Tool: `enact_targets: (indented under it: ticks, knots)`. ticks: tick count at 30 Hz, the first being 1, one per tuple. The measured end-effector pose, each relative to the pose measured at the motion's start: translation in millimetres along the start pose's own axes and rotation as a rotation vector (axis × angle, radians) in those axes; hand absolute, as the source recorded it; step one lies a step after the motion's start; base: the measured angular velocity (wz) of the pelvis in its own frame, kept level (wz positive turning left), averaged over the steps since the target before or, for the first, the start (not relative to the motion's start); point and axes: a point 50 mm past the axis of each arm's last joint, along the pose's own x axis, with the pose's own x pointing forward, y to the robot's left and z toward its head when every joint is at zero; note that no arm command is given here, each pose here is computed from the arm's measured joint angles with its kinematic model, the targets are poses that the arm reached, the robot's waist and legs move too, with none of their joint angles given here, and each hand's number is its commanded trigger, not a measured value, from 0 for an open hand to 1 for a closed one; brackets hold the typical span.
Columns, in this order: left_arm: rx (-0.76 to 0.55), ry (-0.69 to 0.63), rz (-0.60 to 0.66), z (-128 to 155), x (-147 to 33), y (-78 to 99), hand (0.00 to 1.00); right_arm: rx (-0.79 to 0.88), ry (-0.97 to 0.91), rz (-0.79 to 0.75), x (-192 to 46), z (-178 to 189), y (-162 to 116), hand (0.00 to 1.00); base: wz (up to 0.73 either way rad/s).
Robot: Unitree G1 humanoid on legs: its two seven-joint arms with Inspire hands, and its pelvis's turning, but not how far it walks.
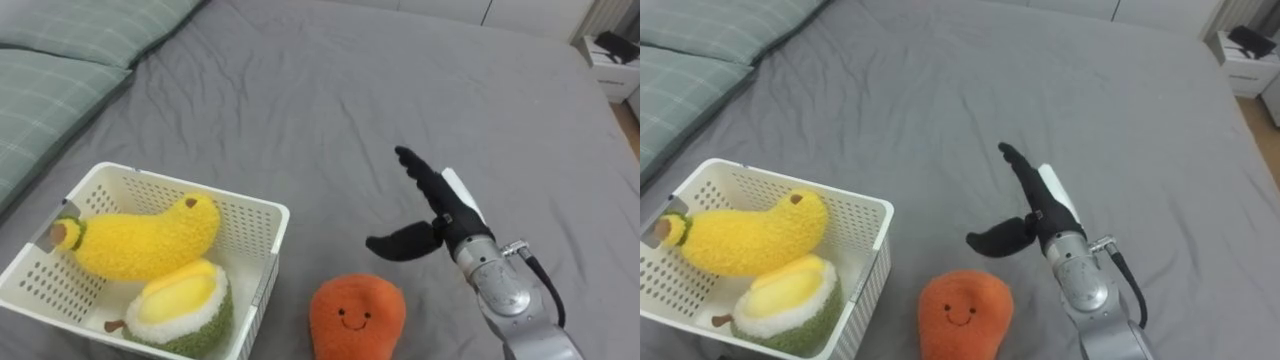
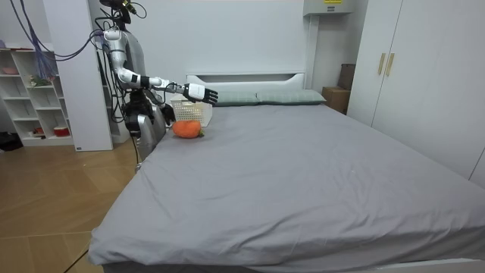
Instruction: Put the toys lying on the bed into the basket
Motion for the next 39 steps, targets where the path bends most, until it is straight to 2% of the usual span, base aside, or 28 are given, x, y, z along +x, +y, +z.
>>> enact_targets:
  ticks: [13, 20, 21, 22, 23, 24, 31, 39]
  knots:
    - [-0.038, 0.010, 0.010, -2.5, -1.7, -2.7, 0.00, -0.088, 0.230, 0.210, -10.3, -49.2, 38.0, 0.00, 0.00]
    - [-0.059, 0.025, 0.040, -16.7, -8.3, -6.2, 0.00, -0.125, 0.286, 0.249, -19.1, -62.9, 48.8, 0.00, 0.03]
    - [-0.055, 0.040, 0.042, -23.0, -10.6, -7.5, 0.00, -0.126, 0.294, 0.254, -19.5, -64.6, 51.1, 0.04, 0.14]
    - [-0.056, 0.039, 0.044, -23.5, -10.9, -7.7, 0.00, -0.116, 0.306, 0.257, -20.1, -67.4, 53.2, 0.18, 0.15]
    - [-0.056, 0.039, 0.044, -23.9, -11.1, -7.8, 0.00, -0.114, 0.314, 0.260, -20.6, -69.0, 54.3, 0.53, 0.17]
    - [-0.055, 0.046, 0.044, -26.9, -12.2, -8.3, 0.00, -0.111, 0.327, 0.269, -21.5, -72.7, 55.9, 1.00, 0.16]
    - [0.004, 0.103, 0.045, -52.5, -23.7, -15.4, 0.00, -0.098, 0.372, 0.228, -17.5, -82.1, 49.4, 1.00, 0.15]
    - [0.029, 0.119, 0.022, -58.7, -29.7, -23.0, 0.00, -0.080, 0.425, 0.163, -16.3, -92.3, 45.4, 1.00, 0.11]
